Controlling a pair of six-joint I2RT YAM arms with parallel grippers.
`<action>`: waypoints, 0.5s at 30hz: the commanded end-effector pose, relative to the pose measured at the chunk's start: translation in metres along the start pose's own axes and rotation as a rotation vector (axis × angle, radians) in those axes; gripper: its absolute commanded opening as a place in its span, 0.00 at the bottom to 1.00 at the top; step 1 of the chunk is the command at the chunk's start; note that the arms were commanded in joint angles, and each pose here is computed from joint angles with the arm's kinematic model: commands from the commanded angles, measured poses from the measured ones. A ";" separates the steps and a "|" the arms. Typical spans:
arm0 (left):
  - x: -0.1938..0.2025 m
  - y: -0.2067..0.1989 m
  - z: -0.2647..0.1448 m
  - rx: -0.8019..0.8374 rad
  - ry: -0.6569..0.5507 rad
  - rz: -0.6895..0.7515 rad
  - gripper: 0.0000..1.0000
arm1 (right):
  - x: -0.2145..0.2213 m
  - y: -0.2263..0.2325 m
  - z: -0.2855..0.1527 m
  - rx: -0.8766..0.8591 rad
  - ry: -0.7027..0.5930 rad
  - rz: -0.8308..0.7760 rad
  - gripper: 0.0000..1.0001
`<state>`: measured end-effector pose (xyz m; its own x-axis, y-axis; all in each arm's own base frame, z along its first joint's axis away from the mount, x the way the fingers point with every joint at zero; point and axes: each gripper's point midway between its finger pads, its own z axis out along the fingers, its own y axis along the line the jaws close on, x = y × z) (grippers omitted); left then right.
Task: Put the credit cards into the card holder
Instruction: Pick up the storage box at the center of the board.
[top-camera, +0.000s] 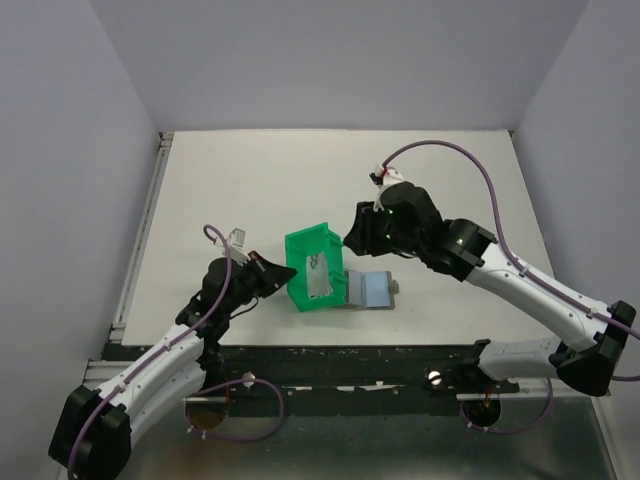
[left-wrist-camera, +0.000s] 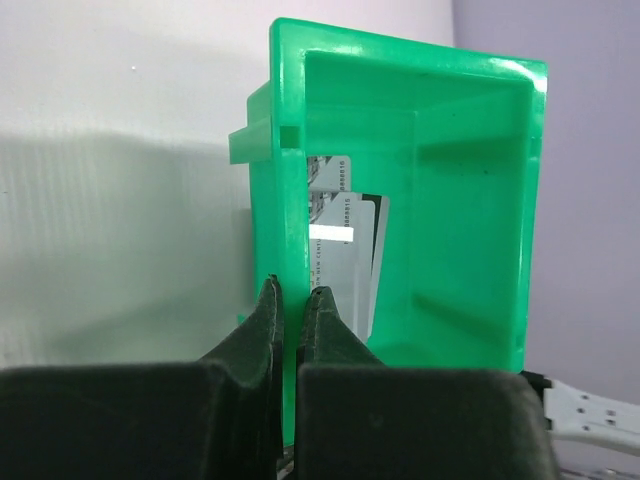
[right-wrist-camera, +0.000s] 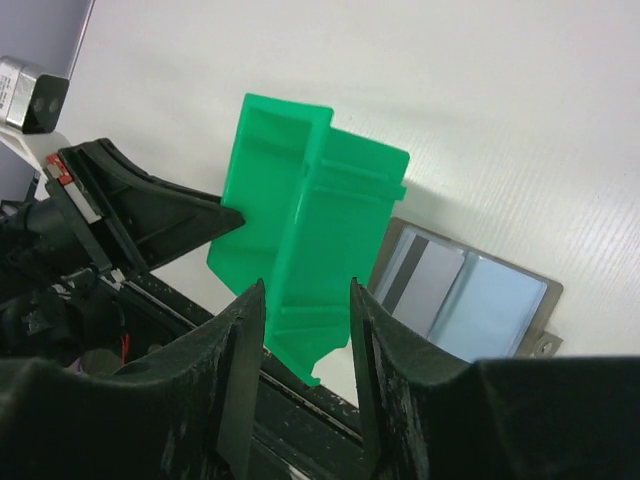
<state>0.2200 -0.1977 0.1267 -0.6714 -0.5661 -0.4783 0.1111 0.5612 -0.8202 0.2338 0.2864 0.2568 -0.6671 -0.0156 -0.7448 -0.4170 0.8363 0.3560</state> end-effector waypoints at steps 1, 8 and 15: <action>-0.027 -0.051 -0.006 0.205 -0.025 -0.193 0.00 | 0.005 -0.013 -0.007 0.039 -0.008 0.028 0.48; -0.061 -0.073 -0.004 0.375 -0.057 -0.399 0.00 | 0.004 -0.017 -0.014 0.043 -0.020 0.039 0.48; -0.063 -0.066 0.005 0.296 -0.054 -0.321 0.00 | -0.001 -0.020 -0.022 0.051 -0.043 0.030 0.48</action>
<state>0.2575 -0.1981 0.1662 -0.6618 -0.7400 -0.1202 -0.0168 0.1749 -0.9844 0.2279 0.2710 0.2611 -0.6639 0.0205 -0.7475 -0.3931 0.8408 0.3722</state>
